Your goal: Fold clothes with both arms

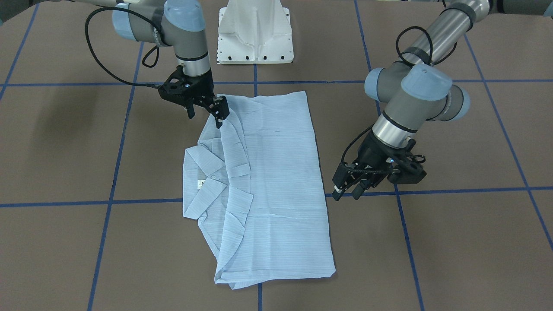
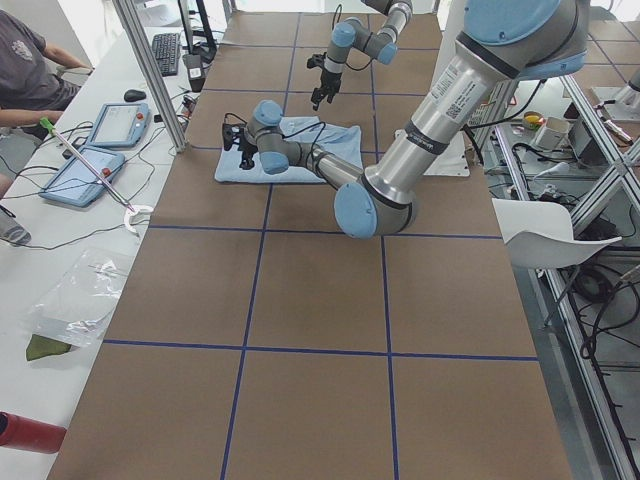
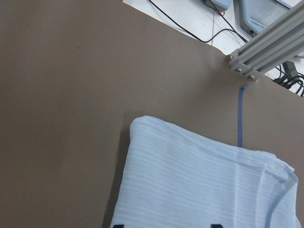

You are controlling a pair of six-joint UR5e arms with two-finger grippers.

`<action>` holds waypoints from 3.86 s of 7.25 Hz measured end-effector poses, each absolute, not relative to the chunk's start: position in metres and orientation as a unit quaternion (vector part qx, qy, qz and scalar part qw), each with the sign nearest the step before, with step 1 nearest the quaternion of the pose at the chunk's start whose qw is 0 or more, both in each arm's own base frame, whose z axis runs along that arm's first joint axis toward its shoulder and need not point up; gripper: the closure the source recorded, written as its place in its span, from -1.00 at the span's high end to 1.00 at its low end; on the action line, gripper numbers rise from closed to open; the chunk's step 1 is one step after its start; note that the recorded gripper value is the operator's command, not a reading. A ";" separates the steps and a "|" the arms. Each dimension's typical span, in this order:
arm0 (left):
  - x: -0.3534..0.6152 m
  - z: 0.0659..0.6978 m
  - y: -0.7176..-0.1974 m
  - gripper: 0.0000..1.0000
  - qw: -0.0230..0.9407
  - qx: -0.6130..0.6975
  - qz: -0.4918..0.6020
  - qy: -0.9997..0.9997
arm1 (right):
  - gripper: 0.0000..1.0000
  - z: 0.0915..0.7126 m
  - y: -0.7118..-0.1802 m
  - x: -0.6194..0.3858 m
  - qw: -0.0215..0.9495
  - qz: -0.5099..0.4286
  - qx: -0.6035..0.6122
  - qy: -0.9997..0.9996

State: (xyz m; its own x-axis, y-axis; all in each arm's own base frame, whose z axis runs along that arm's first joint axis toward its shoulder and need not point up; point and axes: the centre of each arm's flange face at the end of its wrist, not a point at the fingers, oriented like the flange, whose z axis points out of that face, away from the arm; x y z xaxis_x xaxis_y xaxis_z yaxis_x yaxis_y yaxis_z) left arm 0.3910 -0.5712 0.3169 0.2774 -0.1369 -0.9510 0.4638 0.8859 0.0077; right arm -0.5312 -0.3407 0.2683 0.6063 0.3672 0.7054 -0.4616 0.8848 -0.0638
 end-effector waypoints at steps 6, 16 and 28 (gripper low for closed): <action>0.357 0.333 -0.546 0.37 0.785 0.138 -0.189 0.574 | 1.00 0.245 -0.307 -0.586 0.948 -0.042 0.168 -0.267; 0.360 0.328 -0.542 0.40 0.782 0.130 -0.187 0.580 | 1.00 0.253 -0.334 -0.597 0.948 -0.118 0.191 -0.227; 0.326 0.323 -0.521 0.41 0.775 0.113 -0.166 0.599 | 1.00 0.234 -0.373 -0.566 0.954 -0.102 0.187 -0.209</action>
